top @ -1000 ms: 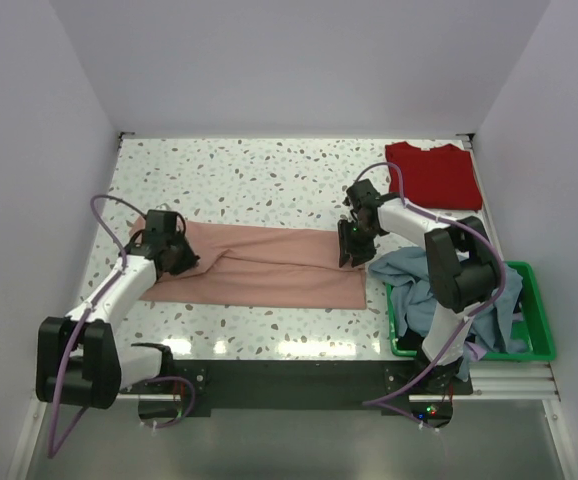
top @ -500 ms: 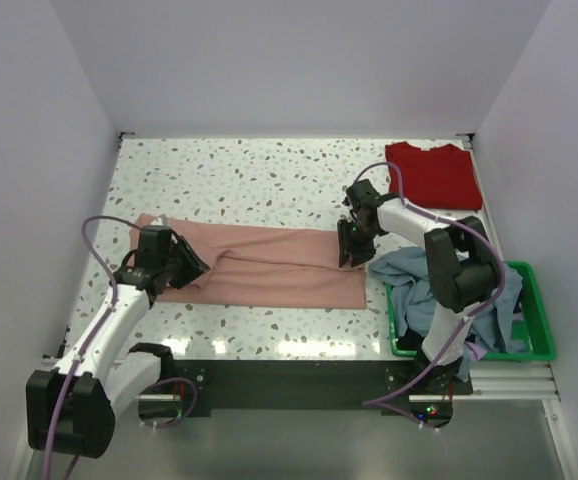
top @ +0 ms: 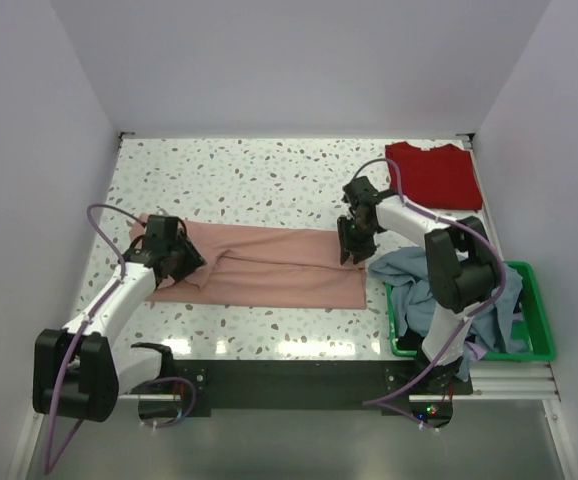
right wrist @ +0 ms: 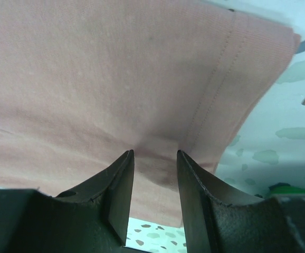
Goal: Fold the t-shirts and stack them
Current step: Fold the tshirt
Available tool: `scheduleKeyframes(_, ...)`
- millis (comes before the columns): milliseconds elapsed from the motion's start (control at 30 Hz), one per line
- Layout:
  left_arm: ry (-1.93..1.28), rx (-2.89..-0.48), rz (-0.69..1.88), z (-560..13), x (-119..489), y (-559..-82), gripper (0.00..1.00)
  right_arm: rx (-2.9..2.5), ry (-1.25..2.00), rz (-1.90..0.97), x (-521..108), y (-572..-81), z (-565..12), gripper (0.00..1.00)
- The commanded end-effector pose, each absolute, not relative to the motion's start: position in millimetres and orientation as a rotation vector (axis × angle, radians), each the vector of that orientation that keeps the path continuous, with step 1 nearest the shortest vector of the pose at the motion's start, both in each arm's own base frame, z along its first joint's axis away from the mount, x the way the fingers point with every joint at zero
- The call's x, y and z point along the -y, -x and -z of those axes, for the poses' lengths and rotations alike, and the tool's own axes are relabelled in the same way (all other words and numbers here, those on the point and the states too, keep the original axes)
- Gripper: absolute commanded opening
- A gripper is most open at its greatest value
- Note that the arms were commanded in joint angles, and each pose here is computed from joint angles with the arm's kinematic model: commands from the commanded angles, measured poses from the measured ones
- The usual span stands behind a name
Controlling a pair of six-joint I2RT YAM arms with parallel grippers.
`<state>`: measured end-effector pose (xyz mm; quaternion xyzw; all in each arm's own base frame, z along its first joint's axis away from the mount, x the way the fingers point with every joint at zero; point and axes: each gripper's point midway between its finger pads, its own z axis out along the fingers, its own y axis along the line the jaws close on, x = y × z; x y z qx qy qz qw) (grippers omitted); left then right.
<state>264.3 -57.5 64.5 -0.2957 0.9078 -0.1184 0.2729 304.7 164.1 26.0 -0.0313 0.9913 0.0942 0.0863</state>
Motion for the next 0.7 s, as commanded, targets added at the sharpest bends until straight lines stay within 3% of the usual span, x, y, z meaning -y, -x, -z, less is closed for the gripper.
scheduleKeyframes(0,0.744,-2.329,0.335,-94,56,-297,0.43,-2.843,0.134,-0.223,-161,-321,-65,0.42)
scheduleKeyframes(133,0.754,-2.273,0.342,-111,47,-303,0.48,-2.781,0.181,-0.207,-171,-327,-94,0.44)
scheduleKeyframes(300,0.867,-2.247,0.280,-104,-13,-299,0.48,-2.711,0.263,-0.311,-220,-326,-117,0.45)
scheduleKeyframes(433,0.871,-2.282,0.238,-90,-40,-305,0.49,-2.759,0.219,-0.426,-249,-322,-96,0.45)
scheduleKeyframes(667,0.831,-2.273,0.269,-68,-48,-332,0.46,-2.820,0.224,-0.314,-244,-331,-53,0.45)
